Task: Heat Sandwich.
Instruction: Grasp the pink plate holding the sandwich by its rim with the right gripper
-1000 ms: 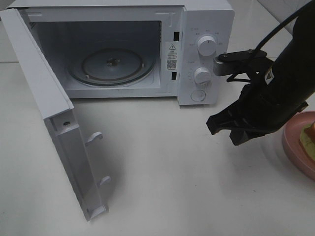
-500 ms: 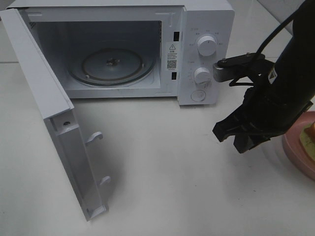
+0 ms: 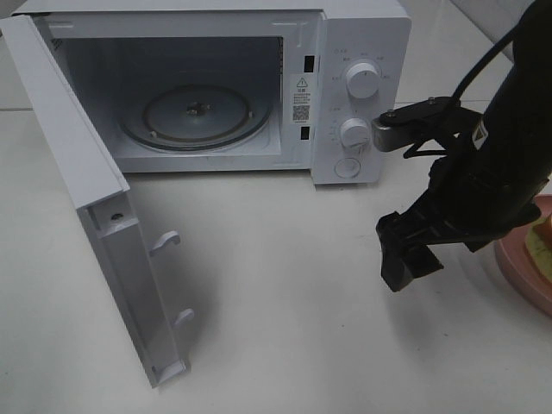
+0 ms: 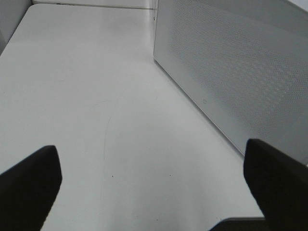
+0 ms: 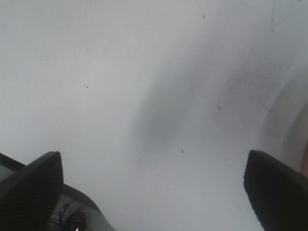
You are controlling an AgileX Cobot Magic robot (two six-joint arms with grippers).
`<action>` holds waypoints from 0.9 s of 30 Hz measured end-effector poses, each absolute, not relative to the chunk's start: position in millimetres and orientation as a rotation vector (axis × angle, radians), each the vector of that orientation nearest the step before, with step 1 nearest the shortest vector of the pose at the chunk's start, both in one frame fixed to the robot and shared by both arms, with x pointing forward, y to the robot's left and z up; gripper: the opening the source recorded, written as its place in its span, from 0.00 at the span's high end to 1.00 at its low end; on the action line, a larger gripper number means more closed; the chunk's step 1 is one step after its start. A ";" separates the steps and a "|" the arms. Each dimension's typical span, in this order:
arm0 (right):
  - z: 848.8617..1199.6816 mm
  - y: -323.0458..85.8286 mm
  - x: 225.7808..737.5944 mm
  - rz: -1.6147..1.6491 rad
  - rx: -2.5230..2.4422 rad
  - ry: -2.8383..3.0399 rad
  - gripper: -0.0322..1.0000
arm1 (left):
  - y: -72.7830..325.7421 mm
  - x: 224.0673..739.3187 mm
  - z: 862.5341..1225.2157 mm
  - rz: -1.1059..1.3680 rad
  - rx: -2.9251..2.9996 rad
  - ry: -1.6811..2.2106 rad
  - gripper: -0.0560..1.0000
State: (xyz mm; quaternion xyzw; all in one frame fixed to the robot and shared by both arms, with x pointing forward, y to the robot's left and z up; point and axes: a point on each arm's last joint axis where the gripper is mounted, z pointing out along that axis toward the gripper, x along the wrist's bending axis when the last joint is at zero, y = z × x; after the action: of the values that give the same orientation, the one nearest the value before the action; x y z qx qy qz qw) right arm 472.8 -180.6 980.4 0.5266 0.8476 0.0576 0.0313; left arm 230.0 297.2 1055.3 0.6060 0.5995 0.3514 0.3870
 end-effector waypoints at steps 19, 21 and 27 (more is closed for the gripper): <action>980.4 -248.9 490.3 0.064 1.931 2.419 0.04 | 297.2 230.0 1055.3 0.894 1.542 1.526 0.03; 980.4 -251.4 490.8 0.064 1.938 2.413 0.04 | 297.2 230.0 1055.3 0.894 1.542 1.526 0.03; 975.8 -268.7 495.3 0.043 2.002 2.371 0.06 | 297.2 230.0 1055.3 0.894 1.542 1.526 0.03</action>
State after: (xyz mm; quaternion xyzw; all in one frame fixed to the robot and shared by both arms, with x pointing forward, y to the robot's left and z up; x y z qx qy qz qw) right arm 495.3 -268.7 975.8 0.6451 0.7638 0.0138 0.0190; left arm 230.0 297.2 1055.3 0.6060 0.5995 0.3514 0.3870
